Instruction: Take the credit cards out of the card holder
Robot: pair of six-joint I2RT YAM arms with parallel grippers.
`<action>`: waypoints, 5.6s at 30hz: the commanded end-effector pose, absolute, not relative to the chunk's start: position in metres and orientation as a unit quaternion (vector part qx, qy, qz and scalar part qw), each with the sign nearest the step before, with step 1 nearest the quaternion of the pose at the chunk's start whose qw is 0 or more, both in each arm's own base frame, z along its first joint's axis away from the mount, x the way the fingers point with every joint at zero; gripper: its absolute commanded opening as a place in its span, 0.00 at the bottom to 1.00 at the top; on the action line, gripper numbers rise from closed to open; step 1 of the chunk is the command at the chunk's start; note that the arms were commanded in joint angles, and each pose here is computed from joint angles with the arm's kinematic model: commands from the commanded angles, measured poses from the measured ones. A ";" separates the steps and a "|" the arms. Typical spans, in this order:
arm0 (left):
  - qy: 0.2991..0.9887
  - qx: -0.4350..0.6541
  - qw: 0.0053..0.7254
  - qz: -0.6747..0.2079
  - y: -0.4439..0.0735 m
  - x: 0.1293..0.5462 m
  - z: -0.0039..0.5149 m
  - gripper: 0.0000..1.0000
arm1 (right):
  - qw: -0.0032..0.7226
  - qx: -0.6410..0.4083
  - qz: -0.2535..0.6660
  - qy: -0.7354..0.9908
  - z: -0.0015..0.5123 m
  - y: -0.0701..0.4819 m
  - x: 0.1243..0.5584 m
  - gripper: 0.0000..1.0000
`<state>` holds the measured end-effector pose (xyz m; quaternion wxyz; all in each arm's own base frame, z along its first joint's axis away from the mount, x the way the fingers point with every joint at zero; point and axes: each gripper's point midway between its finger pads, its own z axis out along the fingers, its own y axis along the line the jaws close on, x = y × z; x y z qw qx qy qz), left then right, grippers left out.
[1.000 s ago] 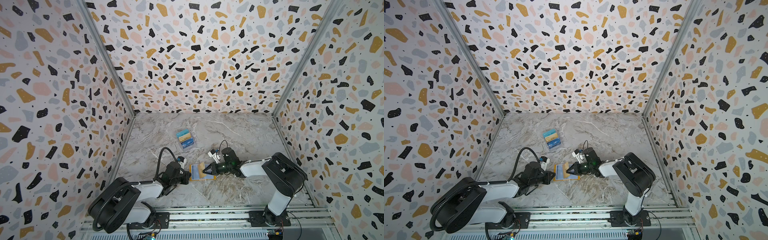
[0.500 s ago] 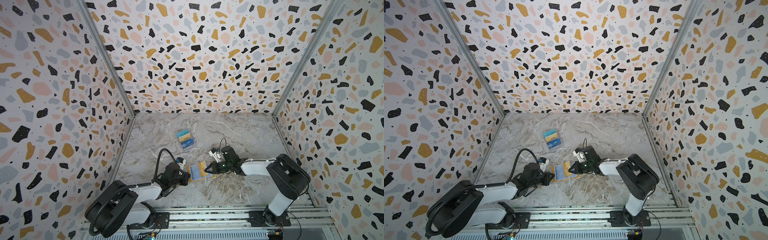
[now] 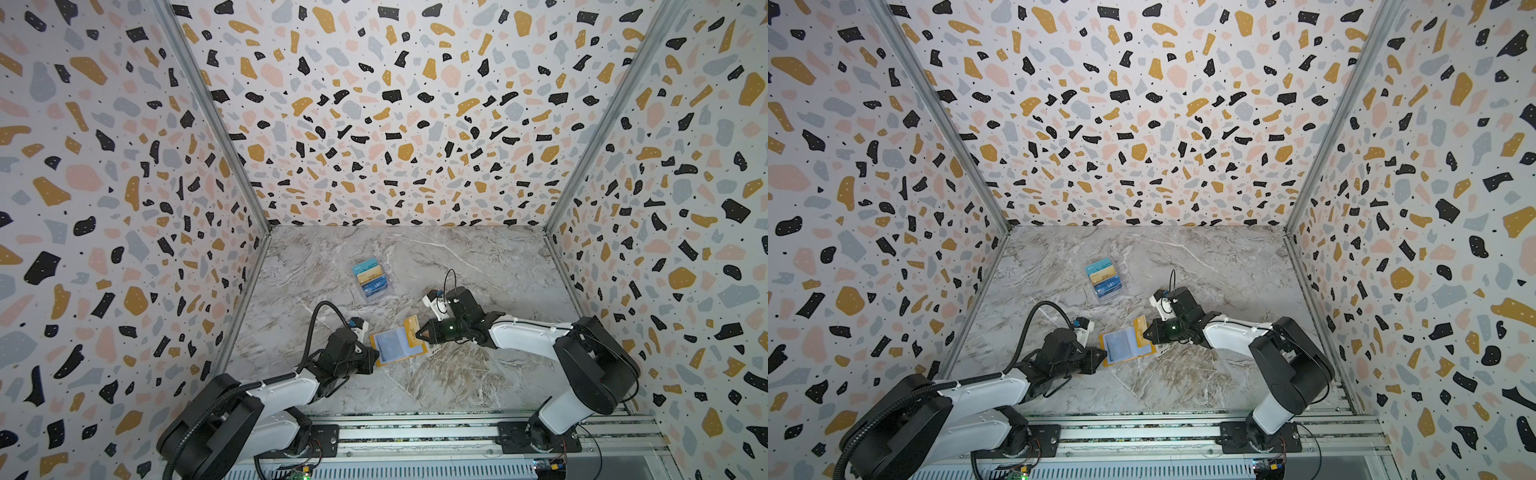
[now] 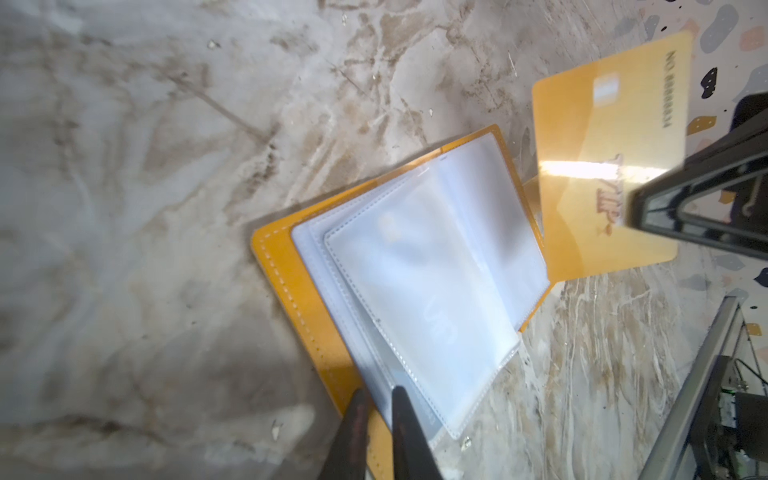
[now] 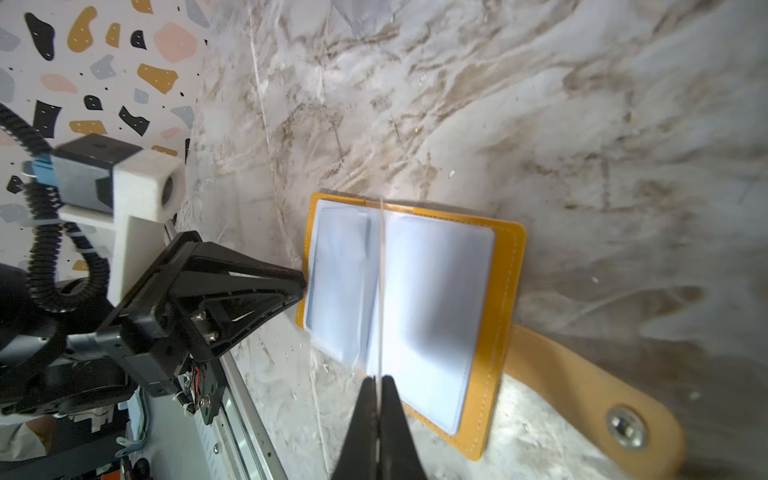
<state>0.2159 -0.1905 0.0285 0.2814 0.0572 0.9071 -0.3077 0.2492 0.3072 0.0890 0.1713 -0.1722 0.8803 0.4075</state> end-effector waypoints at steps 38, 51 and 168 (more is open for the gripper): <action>0.728 0.254 0.346 -0.534 -0.264 0.193 0.232 0.53 | 0.235 -0.395 0.600 0.655 0.227 0.281 0.172 0.00; 0.717 0.295 0.319 -0.545 -0.272 0.184 0.234 0.44 | 0.212 -0.416 0.611 0.640 0.227 0.284 0.165 0.00; 0.533 0.023 0.493 -0.687 -0.211 0.210 0.312 0.00 | 0.370 -0.258 0.704 0.548 0.316 0.329 0.198 0.33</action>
